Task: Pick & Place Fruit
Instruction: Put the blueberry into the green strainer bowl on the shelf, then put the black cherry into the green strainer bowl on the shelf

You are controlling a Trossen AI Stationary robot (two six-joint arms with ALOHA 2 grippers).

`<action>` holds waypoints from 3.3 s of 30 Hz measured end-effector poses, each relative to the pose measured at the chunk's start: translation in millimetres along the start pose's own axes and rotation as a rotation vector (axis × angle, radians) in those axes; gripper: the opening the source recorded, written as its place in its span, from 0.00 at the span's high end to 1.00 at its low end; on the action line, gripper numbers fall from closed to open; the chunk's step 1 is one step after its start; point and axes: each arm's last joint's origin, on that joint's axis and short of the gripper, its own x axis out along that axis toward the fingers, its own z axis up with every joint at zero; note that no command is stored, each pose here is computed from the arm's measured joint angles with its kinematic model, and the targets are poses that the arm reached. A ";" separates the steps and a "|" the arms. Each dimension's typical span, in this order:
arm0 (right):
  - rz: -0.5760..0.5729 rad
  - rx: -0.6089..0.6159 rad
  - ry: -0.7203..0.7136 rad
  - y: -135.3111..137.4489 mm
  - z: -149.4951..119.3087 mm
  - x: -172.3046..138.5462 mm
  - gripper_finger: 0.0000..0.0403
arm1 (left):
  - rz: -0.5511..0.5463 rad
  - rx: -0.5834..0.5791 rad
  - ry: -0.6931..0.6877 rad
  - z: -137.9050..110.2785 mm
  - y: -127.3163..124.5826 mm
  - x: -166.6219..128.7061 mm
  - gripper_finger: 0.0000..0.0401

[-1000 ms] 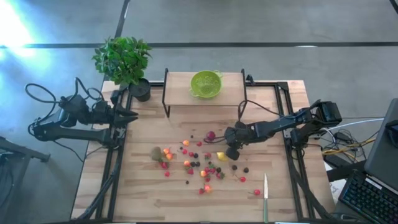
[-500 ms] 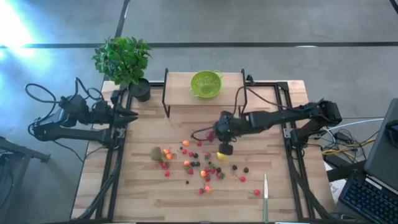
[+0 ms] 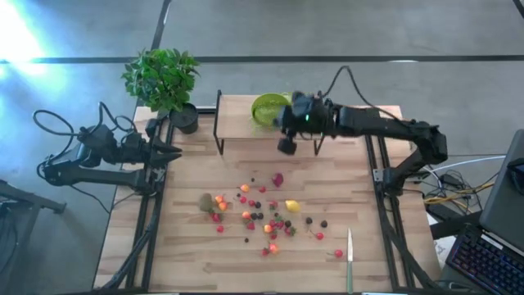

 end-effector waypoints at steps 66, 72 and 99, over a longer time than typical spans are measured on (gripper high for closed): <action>0.046 0.201 0.106 -67.0 -29.8 40.2 0.55 | 0.000 0.000 0.000 -0.1 0.0 0.0 0.84; 0.079 0.199 0.117 -59.2 -14.6 26.4 0.52 | 0.000 0.000 0.000 0.0 0.0 0.0 0.84; 0.515 -0.024 0.543 150.8 -41.1 -57.7 0.80 | 0.001 0.000 0.000 -0.1 0.1 0.0 0.84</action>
